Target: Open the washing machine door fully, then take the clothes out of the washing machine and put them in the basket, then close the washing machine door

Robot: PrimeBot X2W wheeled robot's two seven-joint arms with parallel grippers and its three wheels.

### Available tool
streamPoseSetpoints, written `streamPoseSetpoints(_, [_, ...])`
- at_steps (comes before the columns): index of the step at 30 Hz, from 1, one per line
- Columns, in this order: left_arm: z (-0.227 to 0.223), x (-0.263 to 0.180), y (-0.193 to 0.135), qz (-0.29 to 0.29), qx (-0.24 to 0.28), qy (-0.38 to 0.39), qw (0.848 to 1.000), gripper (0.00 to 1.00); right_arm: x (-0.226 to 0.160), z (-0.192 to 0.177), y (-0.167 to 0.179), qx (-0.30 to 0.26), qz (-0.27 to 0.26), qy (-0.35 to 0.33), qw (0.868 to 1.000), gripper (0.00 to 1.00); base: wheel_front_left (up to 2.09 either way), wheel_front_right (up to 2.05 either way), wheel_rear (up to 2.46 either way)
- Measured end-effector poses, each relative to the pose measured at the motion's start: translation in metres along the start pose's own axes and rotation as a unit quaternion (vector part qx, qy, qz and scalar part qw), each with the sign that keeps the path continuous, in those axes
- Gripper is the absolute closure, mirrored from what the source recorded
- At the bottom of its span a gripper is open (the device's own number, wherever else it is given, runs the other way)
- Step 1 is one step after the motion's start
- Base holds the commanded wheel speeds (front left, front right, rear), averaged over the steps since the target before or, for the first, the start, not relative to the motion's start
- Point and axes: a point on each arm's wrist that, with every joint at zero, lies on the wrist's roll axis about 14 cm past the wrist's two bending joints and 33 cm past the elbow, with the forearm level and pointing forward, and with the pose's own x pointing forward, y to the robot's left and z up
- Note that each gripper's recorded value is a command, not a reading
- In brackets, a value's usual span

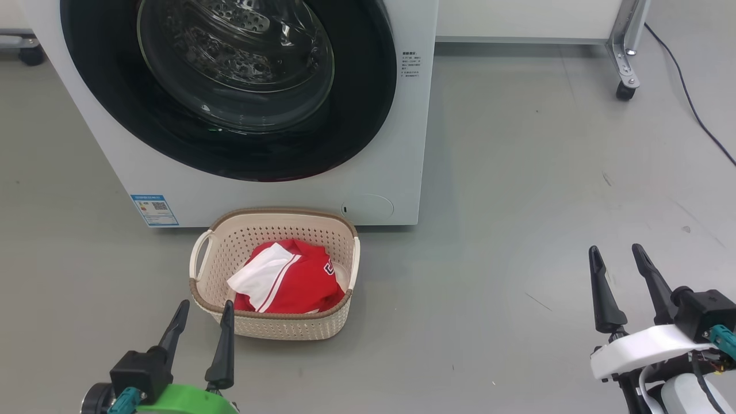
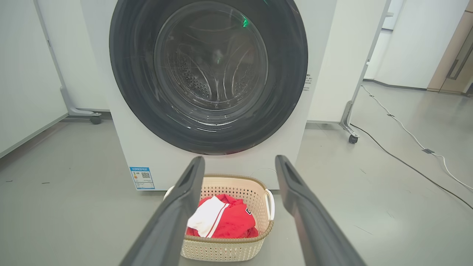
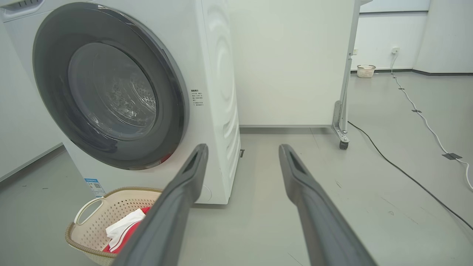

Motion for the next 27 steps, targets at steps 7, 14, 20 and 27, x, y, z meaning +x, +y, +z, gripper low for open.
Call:
streamPoseSetpoints(7, [-0.0024,-0.0004,0.0006,0.001,0.0,0.004,1.0,0.0,-0.0031,-0.0023,-0.0006,0.0,-0.002,0.002,1.0,0.0,0.0,0.0,0.0])
streamPoseSetpoints(14, [-0.0054,-0.0013,0.0009,0.002,-0.002,0.008,1.0,0.0,-0.0031,-0.0007,-0.0002,-0.002,-0.002,-0.001,1.0,0.0,0.0,0.0,0.0])
streamPoseSetpoints(20, [-0.0063,-0.0018,0.001,0.003,-0.005,0.01,1.0,0.0,-0.0063,-0.0039,0.0014,0.003,-0.002,0.003,1.0,0.0,0.0,0.0,0.0])
streamPoseSetpoints(27, [-0.0058,-0.002,0.0006,0.003,-0.006,0.009,1.0,0.0,-0.0067,-0.0036,0.0017,0.003,-0.001,0.002,1.0,0.0,0.0,0.0,0.0])
